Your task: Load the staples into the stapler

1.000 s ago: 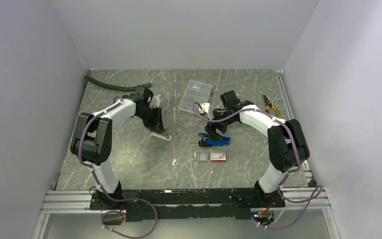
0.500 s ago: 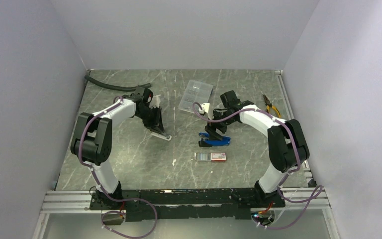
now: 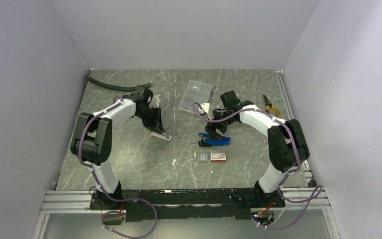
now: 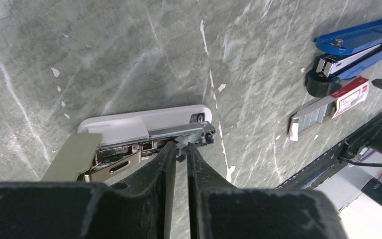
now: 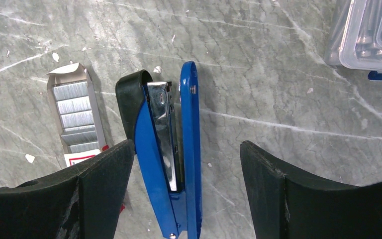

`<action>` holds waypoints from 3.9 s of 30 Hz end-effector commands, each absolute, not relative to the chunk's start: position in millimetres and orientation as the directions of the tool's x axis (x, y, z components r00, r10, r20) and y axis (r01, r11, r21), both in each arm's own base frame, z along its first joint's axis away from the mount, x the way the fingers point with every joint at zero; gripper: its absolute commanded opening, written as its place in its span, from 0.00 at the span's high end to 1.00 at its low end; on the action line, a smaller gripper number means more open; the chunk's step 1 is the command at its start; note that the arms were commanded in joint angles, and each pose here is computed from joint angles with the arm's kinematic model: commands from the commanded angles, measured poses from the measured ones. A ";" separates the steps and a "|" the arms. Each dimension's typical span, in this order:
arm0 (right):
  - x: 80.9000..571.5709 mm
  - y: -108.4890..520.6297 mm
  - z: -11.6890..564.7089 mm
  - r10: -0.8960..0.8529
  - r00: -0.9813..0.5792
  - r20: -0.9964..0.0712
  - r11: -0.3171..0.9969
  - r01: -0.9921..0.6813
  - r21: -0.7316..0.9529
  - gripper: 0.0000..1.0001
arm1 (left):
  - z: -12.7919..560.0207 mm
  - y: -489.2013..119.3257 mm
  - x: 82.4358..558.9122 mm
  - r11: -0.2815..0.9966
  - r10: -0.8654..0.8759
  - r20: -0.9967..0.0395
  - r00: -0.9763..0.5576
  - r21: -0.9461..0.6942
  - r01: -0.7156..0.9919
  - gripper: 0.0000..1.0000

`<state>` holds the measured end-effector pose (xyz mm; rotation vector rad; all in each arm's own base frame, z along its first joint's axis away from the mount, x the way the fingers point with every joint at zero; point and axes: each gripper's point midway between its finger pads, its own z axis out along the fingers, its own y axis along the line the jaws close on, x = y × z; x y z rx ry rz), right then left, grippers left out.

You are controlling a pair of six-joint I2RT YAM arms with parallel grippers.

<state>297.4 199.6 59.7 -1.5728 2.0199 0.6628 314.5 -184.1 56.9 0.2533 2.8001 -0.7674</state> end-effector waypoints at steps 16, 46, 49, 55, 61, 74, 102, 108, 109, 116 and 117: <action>300.2 200.9 64.5 -0.735 -0.194 -0.650 0.205 -0.977 0.060 0.19 | 64.6 -182.8 319.3 0.849 0.137 -0.301 -0.944 -0.456 0.268 0.81; 299.0 201.4 66.2 -0.733 -0.188 -0.654 0.197 -0.979 0.059 0.19 | 77.3 -189.1 323.0 0.882 0.244 -0.404 -0.882 -0.286 0.375 0.81; 298.7 200.9 66.4 -0.735 -0.187 -0.652 0.197 -0.979 0.059 0.19 | 79.3 -189.4 323.8 0.882 0.253 -0.412 -0.875 -0.273 0.383 0.81; 298.1 201.6 70.0 -0.729 -0.184 -0.659 0.197 -0.979 0.054 0.19 | 76.8 -186.0 325.6 0.891 0.262 -0.408 -0.875 -0.247 0.382 0.81; 298.6 201.6 70.3 -0.730 -0.185 -0.659 0.199 -0.979 0.054 0.19 | 72.0 -186.3 326.6 0.894 0.273 -0.394 -0.878 -0.235 0.383 0.81; 298.2 200.6 68.2 -0.734 -0.184 -0.653 0.198 -0.979 0.054 0.19 | 62.6 -191.7 325.6 0.891 0.295 -0.359 -0.886 -0.232 0.391 0.82; 298.2 199.7 67.0 -0.736 -0.187 -0.650 0.199 -0.978 0.057 0.19 | 56.9 -188.8 323.5 0.893 0.319 -0.359 -0.877 -0.195 0.405 0.83; 298.2 199.8 66.5 -0.737 -0.189 -0.649 0.198 -0.978 0.060 0.19 | 62.0 -188.3 322.1 0.889 0.321 -0.383 -0.866 -0.193 0.414 0.82; 298.1 200.1 66.1 -0.737 -0.189 -0.649 0.198 -0.978 0.061 0.19 | 61.8 -188.1 321.9 0.890 0.321 -0.382 -0.867 -0.192 0.414 0.82; 297.8 200.0 65.9 -0.737 -0.192 -0.648 0.199 -0.978 0.064 0.19 | 62.7 -189.8 319.1 0.883 0.326 -0.384 -0.864 -0.202 0.423 0.82; 298.4 200.2 66.4 -0.737 -0.190 -0.649 0.198 -0.978 0.062 0.19 | 63.3 -189.7 319.2 0.883 0.326 -0.387 -0.863 -0.202 0.424 0.82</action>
